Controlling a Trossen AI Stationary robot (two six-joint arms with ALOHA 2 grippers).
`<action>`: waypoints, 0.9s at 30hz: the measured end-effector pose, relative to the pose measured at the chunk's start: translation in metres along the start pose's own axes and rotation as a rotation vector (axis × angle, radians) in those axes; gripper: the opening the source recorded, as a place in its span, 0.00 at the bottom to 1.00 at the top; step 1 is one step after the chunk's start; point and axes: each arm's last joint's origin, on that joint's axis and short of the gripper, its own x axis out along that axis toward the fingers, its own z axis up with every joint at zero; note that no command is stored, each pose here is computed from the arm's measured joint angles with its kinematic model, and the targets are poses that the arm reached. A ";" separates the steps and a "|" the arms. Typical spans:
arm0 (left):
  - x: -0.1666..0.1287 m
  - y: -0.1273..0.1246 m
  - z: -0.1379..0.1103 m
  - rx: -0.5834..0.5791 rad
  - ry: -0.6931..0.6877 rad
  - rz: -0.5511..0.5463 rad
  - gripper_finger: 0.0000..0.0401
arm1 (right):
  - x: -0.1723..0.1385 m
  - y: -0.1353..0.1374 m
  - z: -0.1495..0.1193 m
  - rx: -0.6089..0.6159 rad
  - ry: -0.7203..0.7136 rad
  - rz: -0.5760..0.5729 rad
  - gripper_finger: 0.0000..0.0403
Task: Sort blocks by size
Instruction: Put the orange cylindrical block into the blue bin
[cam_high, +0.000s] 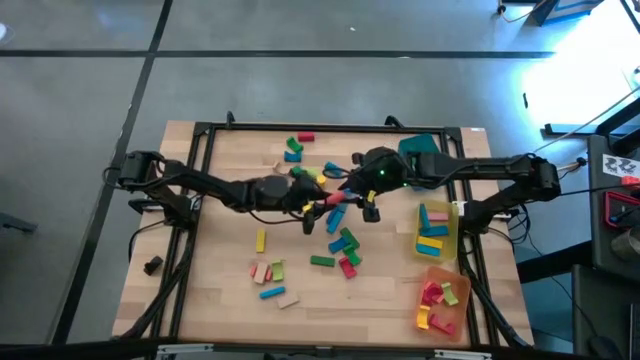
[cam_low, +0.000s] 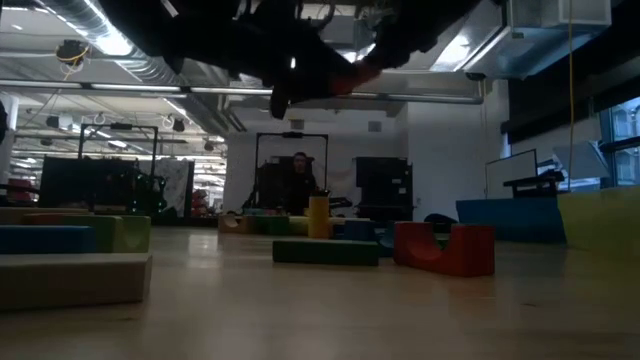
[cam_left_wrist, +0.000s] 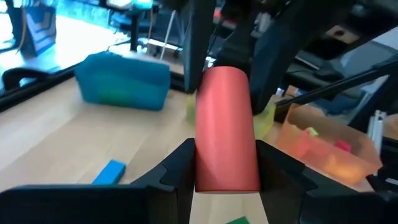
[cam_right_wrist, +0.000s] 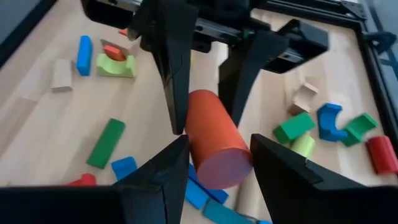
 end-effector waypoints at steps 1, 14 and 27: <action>0.000 -0.002 0.001 0.010 -0.010 -0.008 0.32 | 0.000 0.001 0.000 -0.003 -0.001 0.005 0.43; -0.001 -0.010 0.001 0.066 -0.033 -0.035 0.33 | 0.000 0.005 0.001 0.000 -0.014 0.057 0.42; -0.001 -0.010 0.001 0.112 -0.030 -0.038 0.33 | 0.000 0.006 0.002 -0.001 -0.029 0.109 0.33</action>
